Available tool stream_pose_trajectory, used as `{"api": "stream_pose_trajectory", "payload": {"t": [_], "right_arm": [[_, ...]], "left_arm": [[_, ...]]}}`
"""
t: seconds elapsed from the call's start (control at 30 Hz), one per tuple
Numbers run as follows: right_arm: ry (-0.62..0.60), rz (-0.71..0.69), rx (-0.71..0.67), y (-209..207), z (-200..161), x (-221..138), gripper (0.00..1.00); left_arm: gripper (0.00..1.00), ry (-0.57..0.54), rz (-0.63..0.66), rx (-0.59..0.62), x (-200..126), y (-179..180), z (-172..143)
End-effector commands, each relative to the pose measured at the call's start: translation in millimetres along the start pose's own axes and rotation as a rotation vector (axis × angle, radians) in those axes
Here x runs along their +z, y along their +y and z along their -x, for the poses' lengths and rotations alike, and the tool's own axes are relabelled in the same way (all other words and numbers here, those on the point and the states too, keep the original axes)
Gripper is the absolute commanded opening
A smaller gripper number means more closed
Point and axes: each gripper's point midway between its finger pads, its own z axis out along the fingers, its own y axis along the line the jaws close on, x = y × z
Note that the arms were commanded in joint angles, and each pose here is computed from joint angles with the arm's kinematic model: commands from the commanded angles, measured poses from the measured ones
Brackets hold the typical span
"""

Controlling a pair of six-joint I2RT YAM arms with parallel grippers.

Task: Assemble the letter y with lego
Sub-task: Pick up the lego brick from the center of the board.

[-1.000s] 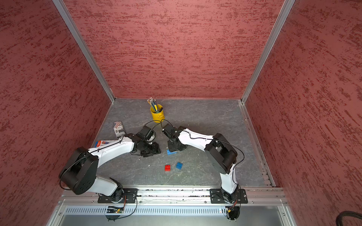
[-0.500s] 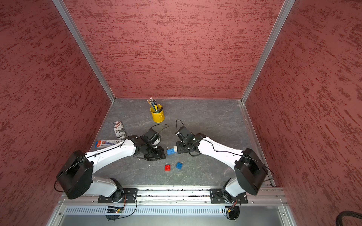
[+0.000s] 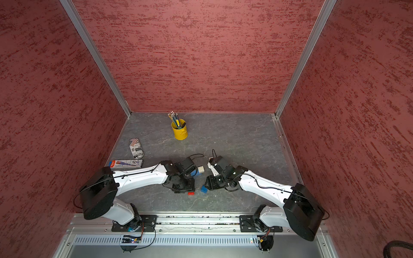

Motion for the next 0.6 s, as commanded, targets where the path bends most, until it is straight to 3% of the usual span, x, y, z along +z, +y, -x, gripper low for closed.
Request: {"api": "stream_pose_trajectory", "payload": {"t": [0.0,0.2,0.57], "right_arm": [[-0.019,0.019,-0.039,3.5,3.8,-2.2,0.5],[-0.012,-0.013,-0.072,-2.4,1.7,-4.0,0.51],[-0.009,-0.027,-0.08,-6.9,0.3,-4.6,0.51]], "left_arm": [[0.6,-0.044,0.072,-0.061,4.8,2.1,4.6],[0.48,-0.055,0.103,-0.064,13.3,-7.0,5.9],[0.43,-0.05,0.123,-0.047,11.0,-10.6,6.3]]}}
